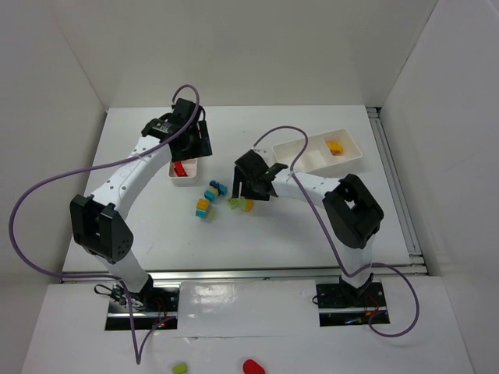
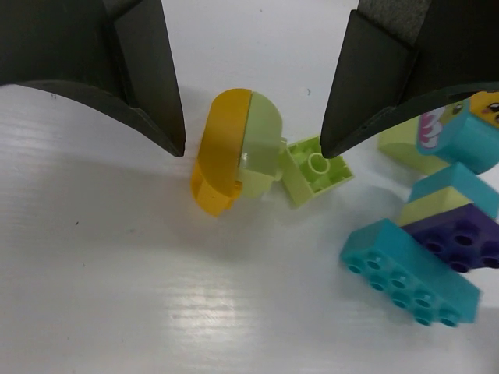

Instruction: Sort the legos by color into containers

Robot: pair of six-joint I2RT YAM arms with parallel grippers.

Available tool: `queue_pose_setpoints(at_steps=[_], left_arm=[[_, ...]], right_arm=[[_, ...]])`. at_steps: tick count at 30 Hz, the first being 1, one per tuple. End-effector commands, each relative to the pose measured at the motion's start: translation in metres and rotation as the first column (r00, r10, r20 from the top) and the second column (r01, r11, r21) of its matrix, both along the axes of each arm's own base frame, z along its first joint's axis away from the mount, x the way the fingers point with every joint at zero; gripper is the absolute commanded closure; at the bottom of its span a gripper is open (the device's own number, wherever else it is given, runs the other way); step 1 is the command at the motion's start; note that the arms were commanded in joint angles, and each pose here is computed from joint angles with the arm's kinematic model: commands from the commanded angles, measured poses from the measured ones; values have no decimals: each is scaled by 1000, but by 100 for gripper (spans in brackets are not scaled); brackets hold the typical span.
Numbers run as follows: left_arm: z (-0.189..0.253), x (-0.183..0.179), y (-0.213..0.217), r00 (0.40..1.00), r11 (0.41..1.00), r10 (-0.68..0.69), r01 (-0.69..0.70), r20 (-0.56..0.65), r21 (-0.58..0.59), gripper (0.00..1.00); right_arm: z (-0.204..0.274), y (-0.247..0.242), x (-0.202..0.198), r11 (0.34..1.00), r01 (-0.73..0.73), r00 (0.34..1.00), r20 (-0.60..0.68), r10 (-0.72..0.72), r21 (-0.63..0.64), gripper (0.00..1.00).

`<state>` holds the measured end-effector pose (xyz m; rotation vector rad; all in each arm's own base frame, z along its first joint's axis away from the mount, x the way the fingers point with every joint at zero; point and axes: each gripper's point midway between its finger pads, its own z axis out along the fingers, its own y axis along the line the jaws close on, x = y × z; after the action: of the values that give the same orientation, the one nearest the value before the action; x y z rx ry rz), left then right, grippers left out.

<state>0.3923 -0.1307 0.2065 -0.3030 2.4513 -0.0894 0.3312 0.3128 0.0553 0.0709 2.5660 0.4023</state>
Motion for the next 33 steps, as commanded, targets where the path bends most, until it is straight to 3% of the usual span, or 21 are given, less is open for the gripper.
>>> queue_pose_setpoints(at_steps=[1, 8, 14, 17, 20, 24, 25, 33], left_arm=[[16, -1, -3, 999, 999, 5, -3, 45, -48, 20], [19, 1, -6, 999, 999, -16, 19, 51, -44, 20], [22, 1, -10, 998, 998, -37, 40, 54, -58, 20], [24, 0, -23, 989, 986, -138, 143, 57, -88, 18], [17, -5, -45, 958, 939, -284, 284, 28, -194, 12], [16, -15, -85, 876, 790, -475, 465, 79, -399, 10], [17, -23, -96, 838, 716, -538, 513, 94, -473, 10], [-4, -43, -128, 705, 460, -696, 582, 135, -670, 9]], right_arm=[[-5, 4, -5, 1000, 11, 999, -33, -11, -22, 23], [-16, -5, -5, 997, 39, 998, -40, -41, -72, 37], [-9, -8, -4, 996, 38, 999, -26, -40, -78, 56], [13, -10, -5, 998, 7, 1000, 22, -6, -60, 59], [39, -12, -9, 998, -55, 995, 86, 57, -28, 59], [68, -21, -14, 990, -143, 973, 178, 144, -19, 59], [83, -22, -17, 985, -173, 961, 215, 171, -9, 59], [119, -20, -29, 951, -305, 912, 302, 278, 45, 59]])
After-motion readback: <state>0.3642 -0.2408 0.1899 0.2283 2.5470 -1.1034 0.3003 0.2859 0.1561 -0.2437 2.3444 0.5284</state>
